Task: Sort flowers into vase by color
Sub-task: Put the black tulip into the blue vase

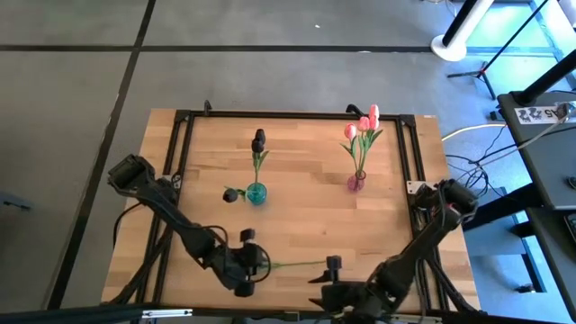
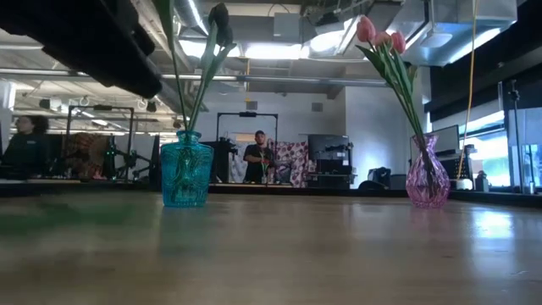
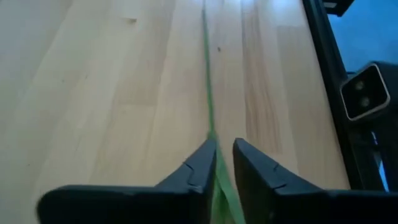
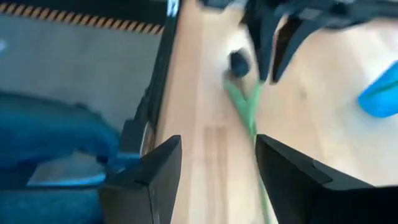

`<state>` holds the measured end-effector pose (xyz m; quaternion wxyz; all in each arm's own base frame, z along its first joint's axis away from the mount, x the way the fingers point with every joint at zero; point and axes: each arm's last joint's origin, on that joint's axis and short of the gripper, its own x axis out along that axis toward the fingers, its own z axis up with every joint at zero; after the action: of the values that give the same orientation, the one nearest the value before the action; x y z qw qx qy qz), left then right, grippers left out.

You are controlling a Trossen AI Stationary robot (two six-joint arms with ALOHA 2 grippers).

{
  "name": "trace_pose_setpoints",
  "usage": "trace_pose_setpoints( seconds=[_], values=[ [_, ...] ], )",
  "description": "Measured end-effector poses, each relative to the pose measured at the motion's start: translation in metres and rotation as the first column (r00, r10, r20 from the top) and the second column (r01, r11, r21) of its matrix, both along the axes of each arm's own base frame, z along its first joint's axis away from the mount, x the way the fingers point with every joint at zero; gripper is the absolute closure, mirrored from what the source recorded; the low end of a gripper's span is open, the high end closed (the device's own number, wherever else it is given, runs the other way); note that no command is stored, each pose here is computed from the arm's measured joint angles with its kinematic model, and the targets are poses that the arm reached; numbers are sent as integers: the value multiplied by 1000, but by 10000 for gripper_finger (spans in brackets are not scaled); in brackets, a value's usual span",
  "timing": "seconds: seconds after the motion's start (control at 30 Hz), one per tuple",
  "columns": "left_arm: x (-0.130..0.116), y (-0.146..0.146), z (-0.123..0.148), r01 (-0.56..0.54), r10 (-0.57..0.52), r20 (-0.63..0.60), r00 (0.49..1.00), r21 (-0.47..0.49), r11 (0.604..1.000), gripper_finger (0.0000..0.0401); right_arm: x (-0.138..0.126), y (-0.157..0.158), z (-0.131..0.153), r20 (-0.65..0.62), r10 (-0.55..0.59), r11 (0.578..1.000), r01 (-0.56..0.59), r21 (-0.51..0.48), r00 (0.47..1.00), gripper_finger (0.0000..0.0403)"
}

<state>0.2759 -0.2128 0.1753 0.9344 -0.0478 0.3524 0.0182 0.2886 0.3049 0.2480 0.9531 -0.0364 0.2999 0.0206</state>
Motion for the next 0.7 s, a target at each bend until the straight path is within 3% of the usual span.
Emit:
trace_pose_setpoints(
  seconds=[0.23, 0.43, 0.7],
  values=[
    [-13, -11, -1, 41, -40, -21, 999, 22, 999, 304, 28, -14, -29, -105, 49, 998, -53, -42, 993, 198],
    [-36, -24, -7, -2, 3, -86, 996, 10, 1000, 312, 58, -39, -49, -138, -33, 998, 24, -62, 990, 198],
    [-63, -43, -3, -25, 24, -47, 999, -12, 1000, 329, 107, -69, -90, -169, 15, 998, -5, 60, 985, 198]
  ],
)
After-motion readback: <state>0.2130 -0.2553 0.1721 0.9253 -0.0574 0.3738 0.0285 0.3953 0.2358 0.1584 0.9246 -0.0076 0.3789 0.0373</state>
